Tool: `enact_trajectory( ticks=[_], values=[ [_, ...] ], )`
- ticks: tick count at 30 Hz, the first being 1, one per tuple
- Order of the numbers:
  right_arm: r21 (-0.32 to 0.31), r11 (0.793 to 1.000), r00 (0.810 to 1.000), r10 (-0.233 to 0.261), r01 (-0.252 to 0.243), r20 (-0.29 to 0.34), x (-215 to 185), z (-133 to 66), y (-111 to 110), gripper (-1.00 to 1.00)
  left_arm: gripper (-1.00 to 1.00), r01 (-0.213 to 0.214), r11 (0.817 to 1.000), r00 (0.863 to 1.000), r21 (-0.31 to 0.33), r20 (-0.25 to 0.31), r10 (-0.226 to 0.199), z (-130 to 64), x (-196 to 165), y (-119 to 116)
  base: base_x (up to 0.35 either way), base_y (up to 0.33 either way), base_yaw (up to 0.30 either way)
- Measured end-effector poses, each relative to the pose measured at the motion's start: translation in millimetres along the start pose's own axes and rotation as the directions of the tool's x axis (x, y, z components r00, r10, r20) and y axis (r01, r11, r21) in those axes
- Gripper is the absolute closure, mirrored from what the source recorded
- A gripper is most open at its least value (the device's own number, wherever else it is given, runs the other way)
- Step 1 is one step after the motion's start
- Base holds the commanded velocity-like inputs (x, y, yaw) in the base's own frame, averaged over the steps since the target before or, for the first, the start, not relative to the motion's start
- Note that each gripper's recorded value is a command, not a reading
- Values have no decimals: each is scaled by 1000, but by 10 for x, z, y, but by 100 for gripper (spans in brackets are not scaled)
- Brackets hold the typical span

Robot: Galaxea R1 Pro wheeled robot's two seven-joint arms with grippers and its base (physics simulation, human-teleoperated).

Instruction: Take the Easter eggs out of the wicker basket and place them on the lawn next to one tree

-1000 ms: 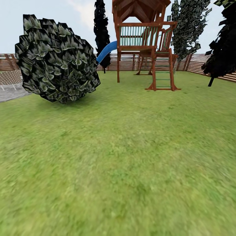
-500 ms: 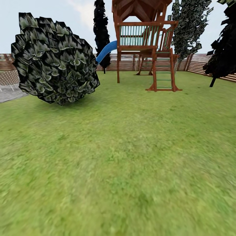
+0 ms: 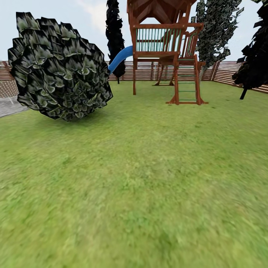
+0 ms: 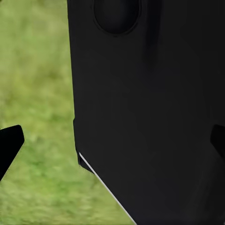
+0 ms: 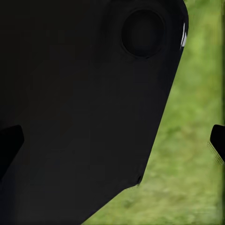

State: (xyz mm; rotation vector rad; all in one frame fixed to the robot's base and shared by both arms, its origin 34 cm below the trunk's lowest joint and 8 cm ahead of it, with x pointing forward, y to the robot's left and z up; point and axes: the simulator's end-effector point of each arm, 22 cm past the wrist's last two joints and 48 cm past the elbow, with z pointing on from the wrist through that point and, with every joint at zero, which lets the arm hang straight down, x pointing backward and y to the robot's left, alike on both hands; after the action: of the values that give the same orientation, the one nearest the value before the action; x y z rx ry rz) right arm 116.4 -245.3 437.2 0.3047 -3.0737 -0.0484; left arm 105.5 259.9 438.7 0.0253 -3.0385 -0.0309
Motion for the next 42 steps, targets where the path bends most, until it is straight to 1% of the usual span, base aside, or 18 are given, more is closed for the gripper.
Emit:
enact_trajectory(
  ticks=[42],
  values=[
    [0, 1000, 1000, 0, 0, 0, 0, 0, 0, -100, -100, 0, 1000, 1000, 0, 0, 0, 0, 1, 0, 294, 0, 0]
  ],
)
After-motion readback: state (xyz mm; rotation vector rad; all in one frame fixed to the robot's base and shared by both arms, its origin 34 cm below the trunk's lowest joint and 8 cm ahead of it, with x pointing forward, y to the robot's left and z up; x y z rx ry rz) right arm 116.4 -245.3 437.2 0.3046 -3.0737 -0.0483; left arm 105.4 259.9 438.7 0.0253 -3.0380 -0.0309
